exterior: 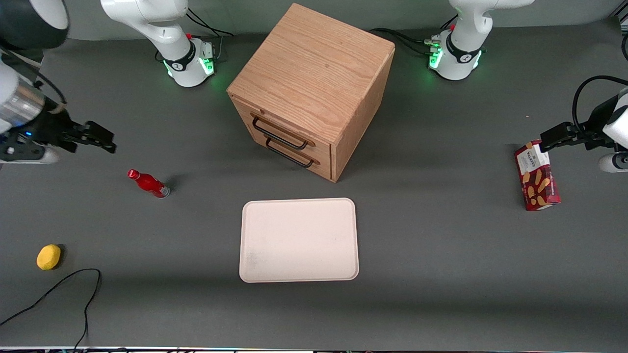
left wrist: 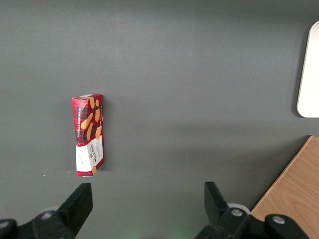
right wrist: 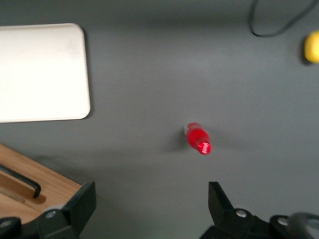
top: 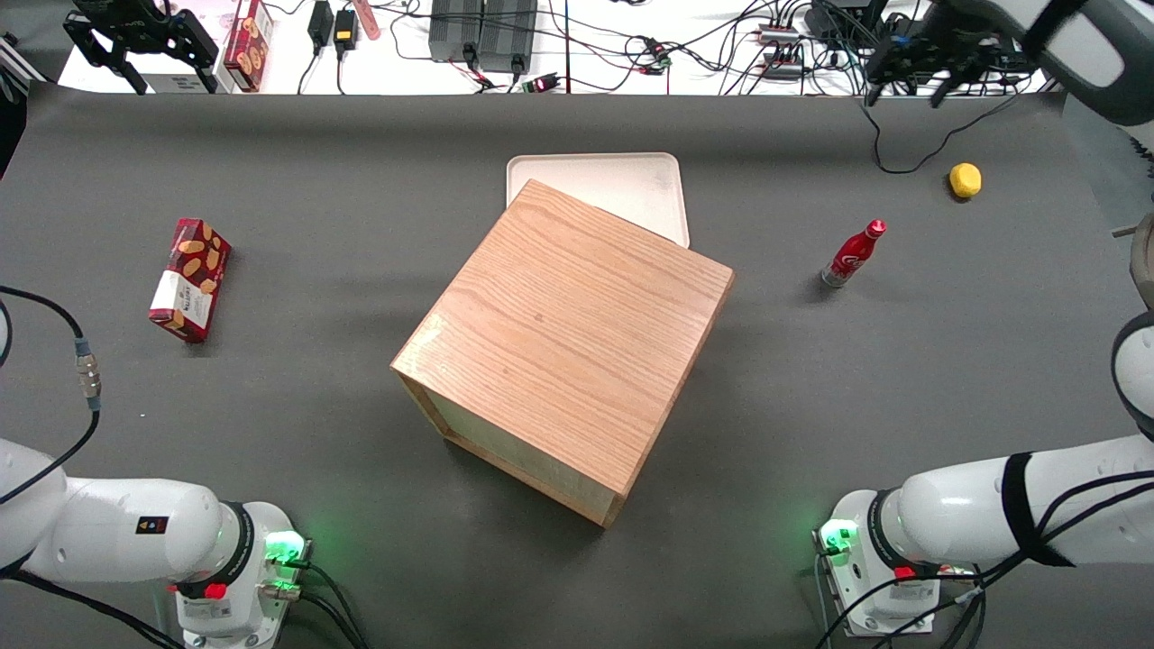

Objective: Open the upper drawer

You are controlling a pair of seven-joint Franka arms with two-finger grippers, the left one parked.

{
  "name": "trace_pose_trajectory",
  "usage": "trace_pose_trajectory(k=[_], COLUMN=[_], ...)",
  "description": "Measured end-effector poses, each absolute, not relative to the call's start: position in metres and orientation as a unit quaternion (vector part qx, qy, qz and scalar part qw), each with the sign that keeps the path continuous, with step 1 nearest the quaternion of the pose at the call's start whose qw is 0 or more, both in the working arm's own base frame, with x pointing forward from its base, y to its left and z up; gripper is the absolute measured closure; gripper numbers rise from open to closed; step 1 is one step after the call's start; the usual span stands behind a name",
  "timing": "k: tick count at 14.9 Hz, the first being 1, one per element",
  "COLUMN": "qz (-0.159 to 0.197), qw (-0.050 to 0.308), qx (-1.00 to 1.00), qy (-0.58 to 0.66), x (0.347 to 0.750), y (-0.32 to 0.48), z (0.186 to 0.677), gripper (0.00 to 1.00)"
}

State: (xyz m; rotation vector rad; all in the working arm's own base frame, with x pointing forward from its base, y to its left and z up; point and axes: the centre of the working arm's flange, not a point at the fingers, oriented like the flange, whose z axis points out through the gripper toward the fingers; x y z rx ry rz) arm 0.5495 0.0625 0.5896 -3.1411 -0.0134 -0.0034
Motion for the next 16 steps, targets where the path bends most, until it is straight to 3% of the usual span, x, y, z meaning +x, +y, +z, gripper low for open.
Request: trace_pose_trajectory(k=[6, 10, 14, 16], qz=[-0.005, -0.010, 0.012, 0.015], qw=[0.005, 0.021, 0.112, 0.127], qx=[-0.976, -0.925, -0.901, -0.897], qy=[-0.217, -0.378, -0.420, -0.422], x=[0.525, 0.521, 0.520, 0.520], y=[0.215, 0.269, 0.302, 0.305], z=[0.590, 0.582, 0.561, 0.559], gripper=[0.00, 0.00, 0.00, 0.00])
